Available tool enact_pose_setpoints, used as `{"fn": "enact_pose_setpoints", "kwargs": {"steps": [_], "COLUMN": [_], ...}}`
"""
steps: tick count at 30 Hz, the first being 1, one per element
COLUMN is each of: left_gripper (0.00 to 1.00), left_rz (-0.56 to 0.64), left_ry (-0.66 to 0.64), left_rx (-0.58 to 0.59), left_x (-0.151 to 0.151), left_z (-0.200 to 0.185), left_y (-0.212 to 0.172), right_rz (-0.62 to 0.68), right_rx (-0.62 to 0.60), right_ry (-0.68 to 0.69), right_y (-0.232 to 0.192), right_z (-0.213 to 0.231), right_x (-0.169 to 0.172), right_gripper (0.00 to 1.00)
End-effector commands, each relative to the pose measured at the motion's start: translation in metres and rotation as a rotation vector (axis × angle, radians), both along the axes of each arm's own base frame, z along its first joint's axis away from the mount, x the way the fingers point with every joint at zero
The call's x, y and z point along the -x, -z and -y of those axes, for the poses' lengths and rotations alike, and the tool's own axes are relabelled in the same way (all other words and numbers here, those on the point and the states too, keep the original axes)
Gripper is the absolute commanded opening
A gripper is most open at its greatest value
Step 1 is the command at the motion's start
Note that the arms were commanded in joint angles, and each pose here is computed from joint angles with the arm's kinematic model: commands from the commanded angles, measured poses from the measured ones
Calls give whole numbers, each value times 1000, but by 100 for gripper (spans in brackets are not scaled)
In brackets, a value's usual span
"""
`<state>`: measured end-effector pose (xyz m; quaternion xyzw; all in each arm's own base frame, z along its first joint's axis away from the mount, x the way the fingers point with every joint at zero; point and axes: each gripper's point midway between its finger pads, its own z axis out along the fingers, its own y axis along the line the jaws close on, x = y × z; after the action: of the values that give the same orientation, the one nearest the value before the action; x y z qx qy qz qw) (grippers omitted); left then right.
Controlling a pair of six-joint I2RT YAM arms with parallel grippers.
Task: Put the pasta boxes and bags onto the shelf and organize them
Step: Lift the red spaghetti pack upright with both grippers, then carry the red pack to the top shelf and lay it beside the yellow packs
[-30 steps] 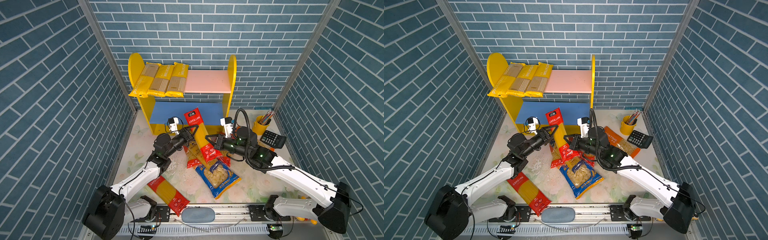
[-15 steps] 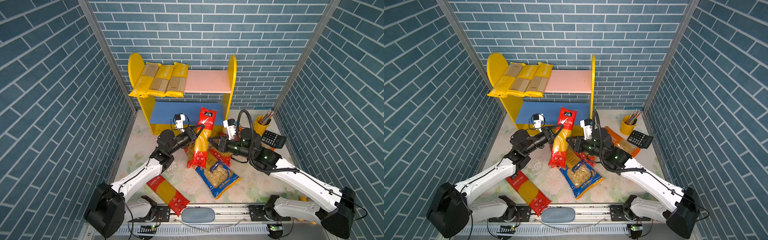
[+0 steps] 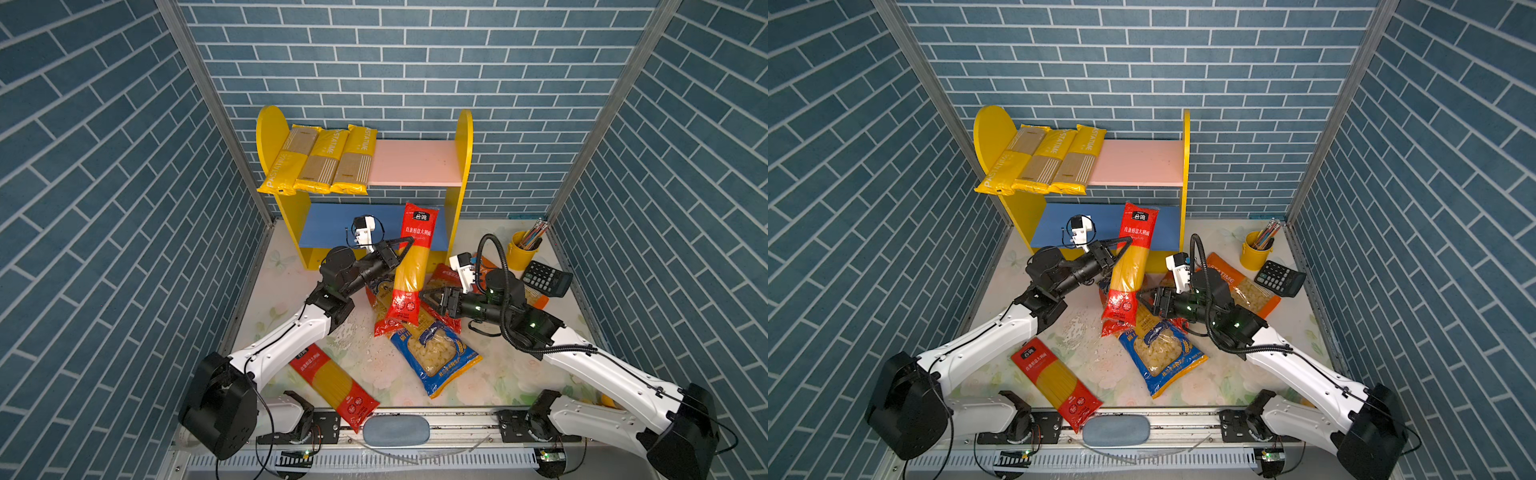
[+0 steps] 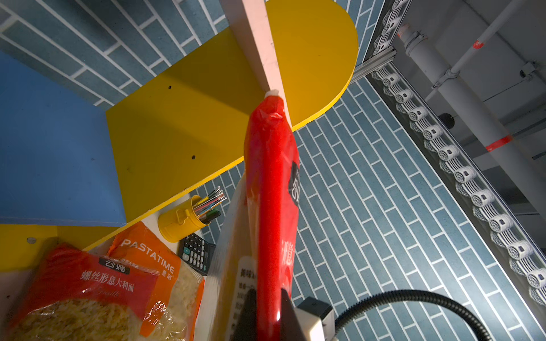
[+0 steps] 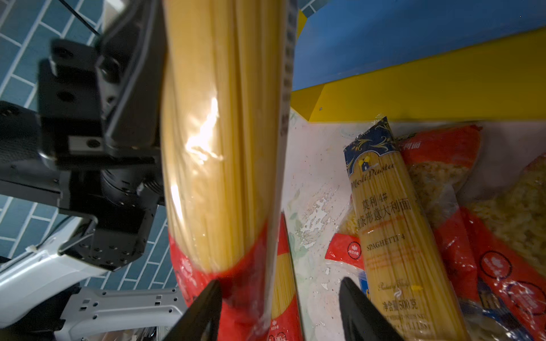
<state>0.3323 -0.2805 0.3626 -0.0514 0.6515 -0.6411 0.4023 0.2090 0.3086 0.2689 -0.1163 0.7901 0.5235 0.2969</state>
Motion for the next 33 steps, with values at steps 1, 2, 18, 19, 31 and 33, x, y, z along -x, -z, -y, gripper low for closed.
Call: {"fn": "enact_pose_setpoints", "kwargs": {"steps": [1, 2, 18, 19, 31, 33], "left_gripper": [0, 0, 0, 0, 34, 41], "left_rz": [229, 232, 268, 259, 272, 272], "left_ry": [-29, -40, -154, -158, -216, -239], "left_rx": [175, 184, 246, 237, 185, 173], "left_x": [17, 15, -7, -9, -19, -20], "left_z": [-12, -14, -24, -24, -49, -59], "left_y": [-97, -101, -141, -140, -154, -155], "right_rz": [57, 57, 153, 160, 267, 268], "right_rx": [-128, -150, -388, -393, -415, -398], "right_ry": [-68, -82, -158, -154, -167, -161], "right_y": [-27, -29, -94, -99, -164, -176], "right_z": [-10, -13, -32, -32, -37, -41], "right_x": [7, 8, 5, 4, -12, -21], "right_gripper": [66, 66, 49, 44, 16, 15]}}
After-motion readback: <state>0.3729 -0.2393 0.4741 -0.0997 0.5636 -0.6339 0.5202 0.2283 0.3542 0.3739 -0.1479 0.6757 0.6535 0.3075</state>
